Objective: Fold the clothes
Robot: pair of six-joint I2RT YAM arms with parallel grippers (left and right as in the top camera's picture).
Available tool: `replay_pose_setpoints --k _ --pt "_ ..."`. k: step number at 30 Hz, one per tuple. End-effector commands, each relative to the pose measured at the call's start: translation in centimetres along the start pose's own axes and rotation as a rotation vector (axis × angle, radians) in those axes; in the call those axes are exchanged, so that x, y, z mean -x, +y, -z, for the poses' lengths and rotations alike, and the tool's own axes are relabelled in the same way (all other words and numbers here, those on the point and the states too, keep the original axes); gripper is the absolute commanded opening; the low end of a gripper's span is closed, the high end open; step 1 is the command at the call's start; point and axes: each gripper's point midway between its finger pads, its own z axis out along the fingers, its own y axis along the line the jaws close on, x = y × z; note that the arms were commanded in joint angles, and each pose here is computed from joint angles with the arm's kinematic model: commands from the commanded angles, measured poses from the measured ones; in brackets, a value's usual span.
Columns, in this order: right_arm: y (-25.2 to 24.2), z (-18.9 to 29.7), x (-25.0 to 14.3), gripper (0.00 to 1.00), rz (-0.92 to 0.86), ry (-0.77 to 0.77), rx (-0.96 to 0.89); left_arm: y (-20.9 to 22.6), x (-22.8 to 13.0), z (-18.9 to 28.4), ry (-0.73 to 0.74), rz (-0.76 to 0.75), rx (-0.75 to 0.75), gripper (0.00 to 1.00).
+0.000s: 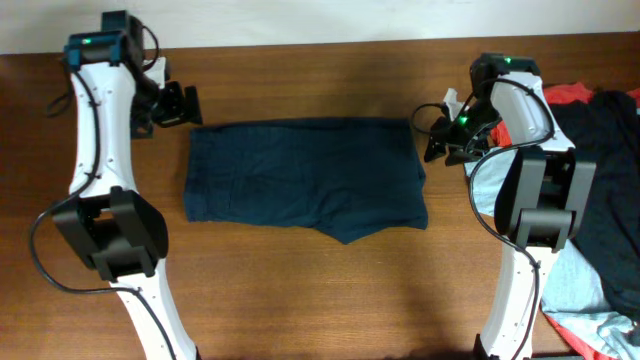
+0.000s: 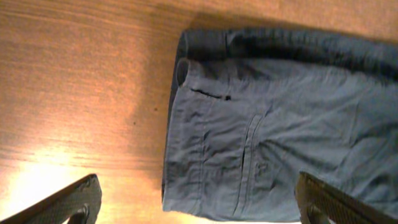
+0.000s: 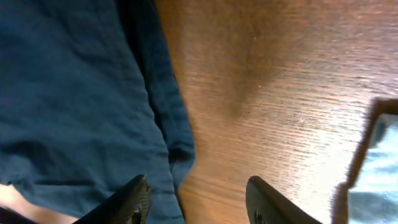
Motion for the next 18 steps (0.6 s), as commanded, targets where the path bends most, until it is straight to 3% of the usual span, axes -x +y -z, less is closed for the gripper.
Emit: replay_pose_setpoints --k 1,8,18 --pt "0.5 0.2 -0.5 0.56 0.007 -0.007 0.007 -0.7 -0.3 -1.5 0.040 -0.119 -0.053 0.99" --pt "0.1 -0.8 -0.8 0.56 0.029 0.004 0.009 -2.7 -2.3 -5.5 0.158 -0.241 -0.227 0.99" --pt "0.1 -0.8 -0.8 0.56 0.029 0.003 0.009 -1.6 -5.5 -12.0 0.353 -0.211 -0.252 0.98"
